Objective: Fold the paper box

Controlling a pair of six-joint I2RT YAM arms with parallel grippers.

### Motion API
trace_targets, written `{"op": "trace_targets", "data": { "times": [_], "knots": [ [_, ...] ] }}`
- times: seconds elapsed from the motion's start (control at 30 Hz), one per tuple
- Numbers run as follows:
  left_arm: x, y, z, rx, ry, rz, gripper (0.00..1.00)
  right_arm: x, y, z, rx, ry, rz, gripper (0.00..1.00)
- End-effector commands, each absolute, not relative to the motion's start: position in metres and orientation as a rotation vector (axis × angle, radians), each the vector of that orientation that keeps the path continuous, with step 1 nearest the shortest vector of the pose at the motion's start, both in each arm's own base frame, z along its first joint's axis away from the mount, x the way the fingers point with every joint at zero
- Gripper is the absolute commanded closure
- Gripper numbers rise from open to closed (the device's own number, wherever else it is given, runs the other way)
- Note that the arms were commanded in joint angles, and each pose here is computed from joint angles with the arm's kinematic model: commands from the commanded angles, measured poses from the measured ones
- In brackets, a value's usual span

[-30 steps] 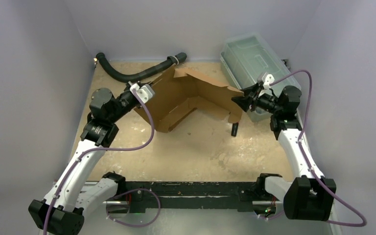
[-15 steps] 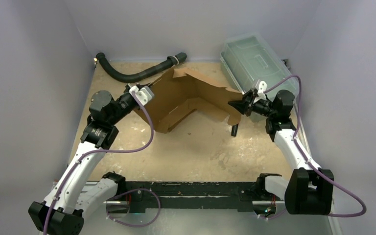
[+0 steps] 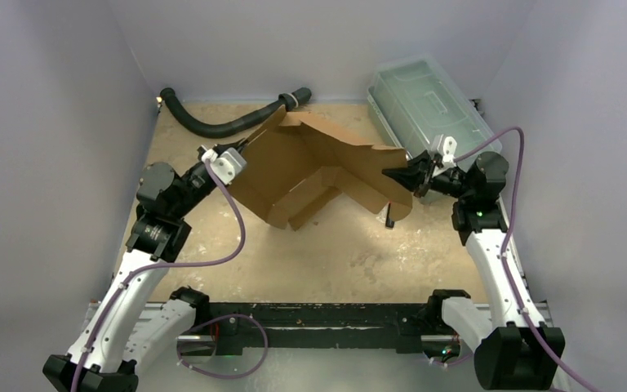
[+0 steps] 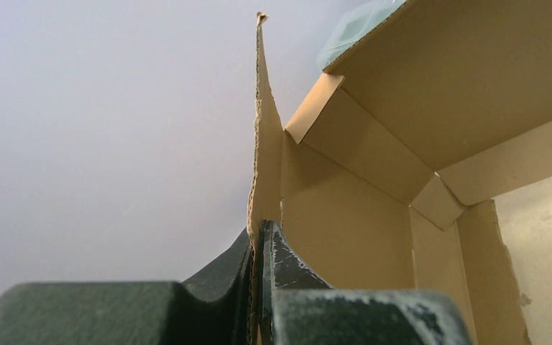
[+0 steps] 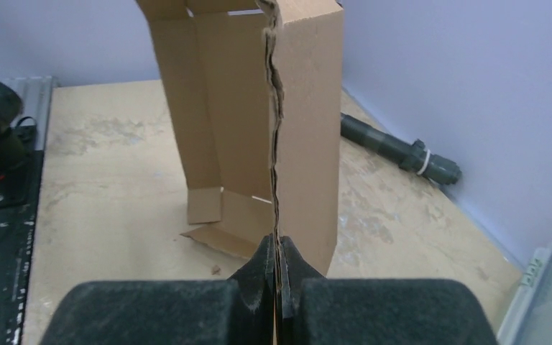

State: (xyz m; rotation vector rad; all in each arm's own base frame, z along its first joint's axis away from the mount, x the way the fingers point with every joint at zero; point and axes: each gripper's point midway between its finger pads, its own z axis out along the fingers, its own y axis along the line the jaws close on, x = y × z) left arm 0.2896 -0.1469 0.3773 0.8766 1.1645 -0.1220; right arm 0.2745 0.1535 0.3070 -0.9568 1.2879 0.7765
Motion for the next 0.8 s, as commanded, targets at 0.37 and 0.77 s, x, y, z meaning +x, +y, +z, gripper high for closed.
{"op": "trace_targets", "data": {
  "times": [0.37, 0.77],
  "knots": [
    [0.302, -0.161, 0.367, 0.765, 1.271, -0.294, 0.96, 0.247, 0.163, 0.339, -1.035, 1.236, 0.892, 1.00],
    [0.313, -0.154, 0.357, 0.575, 1.465, -0.382, 0.61, 0.268, 0.155, 0.344, -0.878, 1.317, 0.856, 1.00]
  ]
}}
